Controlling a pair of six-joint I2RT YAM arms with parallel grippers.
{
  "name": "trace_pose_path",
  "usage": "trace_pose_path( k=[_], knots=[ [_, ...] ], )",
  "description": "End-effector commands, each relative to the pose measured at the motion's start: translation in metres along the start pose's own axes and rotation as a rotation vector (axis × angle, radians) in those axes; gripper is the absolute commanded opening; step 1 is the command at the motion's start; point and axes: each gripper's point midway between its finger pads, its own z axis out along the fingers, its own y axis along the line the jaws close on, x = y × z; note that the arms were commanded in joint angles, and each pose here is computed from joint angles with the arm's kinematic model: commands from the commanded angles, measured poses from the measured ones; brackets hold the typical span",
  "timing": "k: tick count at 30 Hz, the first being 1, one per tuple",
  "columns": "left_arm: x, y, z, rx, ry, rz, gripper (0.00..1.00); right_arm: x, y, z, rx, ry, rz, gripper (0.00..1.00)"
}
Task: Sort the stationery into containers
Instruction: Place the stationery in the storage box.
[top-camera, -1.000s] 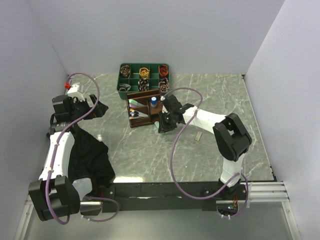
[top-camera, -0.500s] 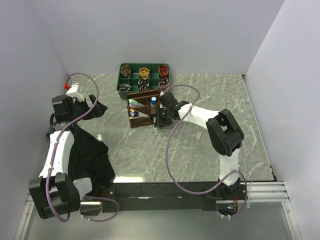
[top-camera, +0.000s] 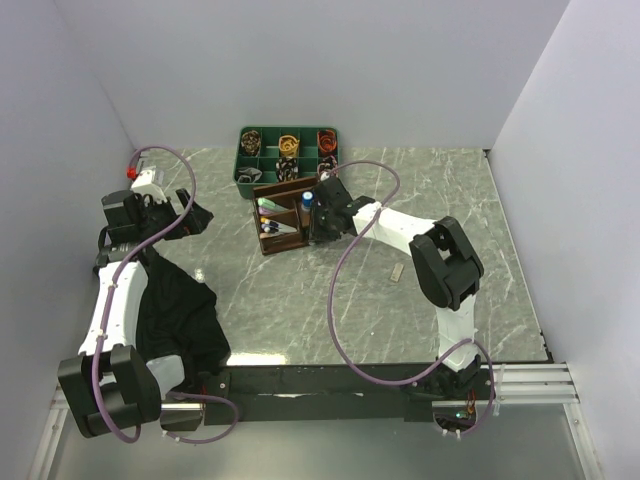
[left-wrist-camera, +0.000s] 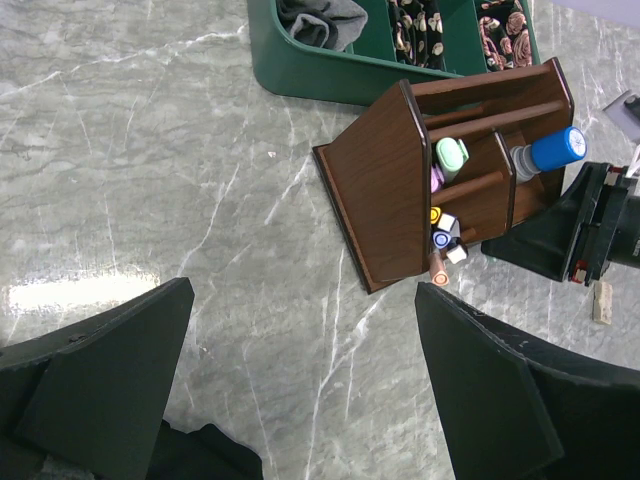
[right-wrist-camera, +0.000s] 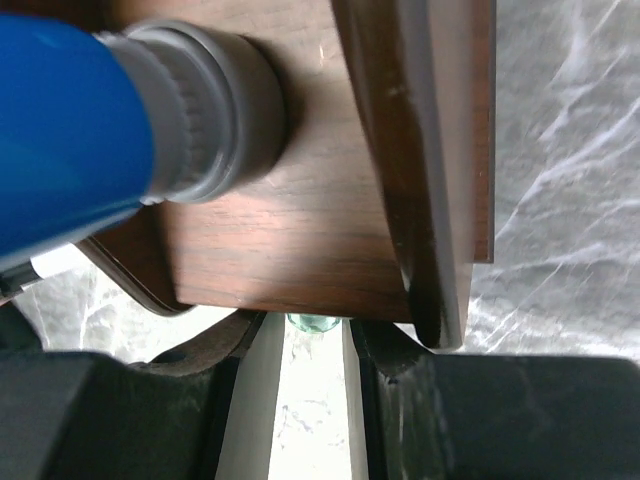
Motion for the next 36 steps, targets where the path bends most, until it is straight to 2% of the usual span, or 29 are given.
trace_pose_path(
  k=[1, 8, 11, 12, 13, 21, 27, 29, 30, 32, 33, 34, 36],
  knots=[
    [-0.014, -0.005, 0.000, 0.027, -0.039, 0.019, 0.99, -0.039, 0.009, 0.003, 0.003, -0.147, 0.006, 0.00],
    [-0.013, -0.005, -0.002, 0.024, -0.038, 0.018, 0.99, -0.040, 0.010, 0.014, 0.004, -0.160, -0.052, 0.00],
    [-0.011, -0.006, -0.003, 0.028, -0.036, 0.015, 0.99, -0.041, 0.014, 0.016, 0.001, -0.171, -0.086, 0.22],
    [-0.011, -0.005, -0.003, 0.028, -0.035, 0.011, 0.99, -0.042, 0.015, 0.017, 0.000, -0.178, -0.097, 0.35],
    [-0.011, -0.006, -0.003, 0.030, -0.037, 0.011, 0.99, -0.041, 0.017, 0.017, -0.004, -0.179, -0.106, 0.38],
    [-0.010, -0.009, -0.004, 0.048, -0.037, 0.002, 0.99, -0.045, 0.026, -0.001, -0.004, -0.218, -0.147, 0.51],
    [-0.014, -0.014, -0.005, 0.065, -0.051, -0.001, 0.99, -0.037, 0.023, -0.027, 0.003, -0.224, -0.153, 0.53],
    [-0.017, -0.015, -0.007, 0.066, -0.061, 0.004, 0.99, -0.026, 0.015, -0.028, 0.010, -0.199, -0.154, 0.47],
    [-0.016, -0.015, -0.008, 0.063, -0.061, 0.003, 0.99, -0.022, 0.014, -0.031, 0.007, -0.191, -0.147, 0.37],
    [-0.013, -0.016, -0.008, 0.066, -0.059, 0.000, 0.99, -0.009, 0.007, -0.028, 0.015, -0.162, -0.140, 0.24],
    [-0.012, -0.015, -0.009, 0.064, -0.058, 0.000, 1.00, -0.004, 0.010, -0.028, -0.012, -0.146, -0.145, 0.09],
    [-0.012, -0.016, -0.010, 0.065, -0.058, 0.001, 0.99, 0.003, 0.007, -0.025, -0.017, -0.126, -0.148, 0.02],
    [-0.010, -0.016, -0.011, 0.061, -0.053, 0.003, 0.99, 0.013, 0.005, -0.020, -0.028, -0.100, -0.160, 0.00]
  ],
)
